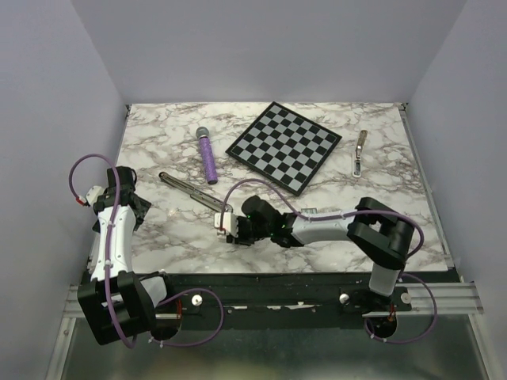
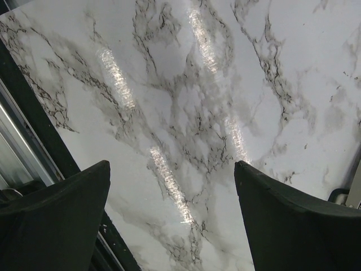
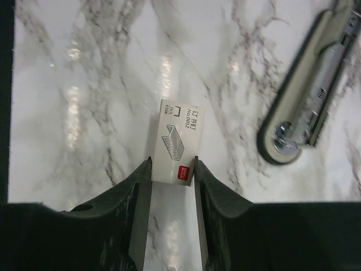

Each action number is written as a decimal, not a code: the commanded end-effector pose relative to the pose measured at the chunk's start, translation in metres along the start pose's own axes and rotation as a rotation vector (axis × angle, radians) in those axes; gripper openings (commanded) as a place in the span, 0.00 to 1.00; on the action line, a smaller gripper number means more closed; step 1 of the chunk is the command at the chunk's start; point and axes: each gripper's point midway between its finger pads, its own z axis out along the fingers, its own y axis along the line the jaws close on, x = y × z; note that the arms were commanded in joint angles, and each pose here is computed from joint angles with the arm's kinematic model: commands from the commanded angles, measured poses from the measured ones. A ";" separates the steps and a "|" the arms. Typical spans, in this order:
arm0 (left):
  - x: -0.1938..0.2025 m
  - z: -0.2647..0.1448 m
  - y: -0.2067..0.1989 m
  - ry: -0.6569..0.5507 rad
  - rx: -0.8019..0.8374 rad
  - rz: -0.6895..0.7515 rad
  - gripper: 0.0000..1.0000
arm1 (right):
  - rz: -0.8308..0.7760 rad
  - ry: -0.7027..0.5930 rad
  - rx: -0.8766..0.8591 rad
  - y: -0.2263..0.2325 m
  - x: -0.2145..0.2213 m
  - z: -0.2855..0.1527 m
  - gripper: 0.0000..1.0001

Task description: Unload the staples from the stapler

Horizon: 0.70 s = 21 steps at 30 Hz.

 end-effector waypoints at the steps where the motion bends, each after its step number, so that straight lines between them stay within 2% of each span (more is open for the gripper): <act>1: 0.004 0.003 -0.002 0.015 0.014 0.015 0.96 | 0.009 0.049 0.030 -0.019 0.018 -0.030 0.42; 5: 0.003 0.004 -0.003 0.010 0.027 0.022 0.96 | 0.004 0.098 0.037 -0.027 0.032 -0.042 0.47; 6: 0.004 0.004 -0.004 0.013 0.032 0.024 0.96 | 0.009 0.112 0.036 -0.028 0.035 -0.044 0.53; 9: 0.006 0.003 -0.006 0.022 0.047 0.042 0.96 | 0.026 0.130 0.029 -0.029 0.036 -0.047 0.60; 12: 0.014 0.001 -0.017 0.042 0.116 0.114 0.96 | 0.060 0.115 0.075 -0.038 0.028 -0.056 0.61; 15: 0.034 -0.012 -0.050 0.081 0.320 0.222 0.95 | 0.195 0.061 0.185 -0.061 0.008 -0.075 0.57; 17: 0.053 -0.031 -0.081 0.103 0.511 0.308 0.94 | 0.441 0.038 0.325 -0.088 0.010 -0.093 0.56; 19: 0.061 -0.050 -0.099 0.077 0.655 0.351 0.93 | 0.681 -0.002 0.365 -0.104 0.005 -0.110 0.54; 21: 0.082 -0.068 -0.109 0.099 0.769 0.395 0.92 | 0.763 -0.023 0.357 -0.103 0.000 -0.111 0.55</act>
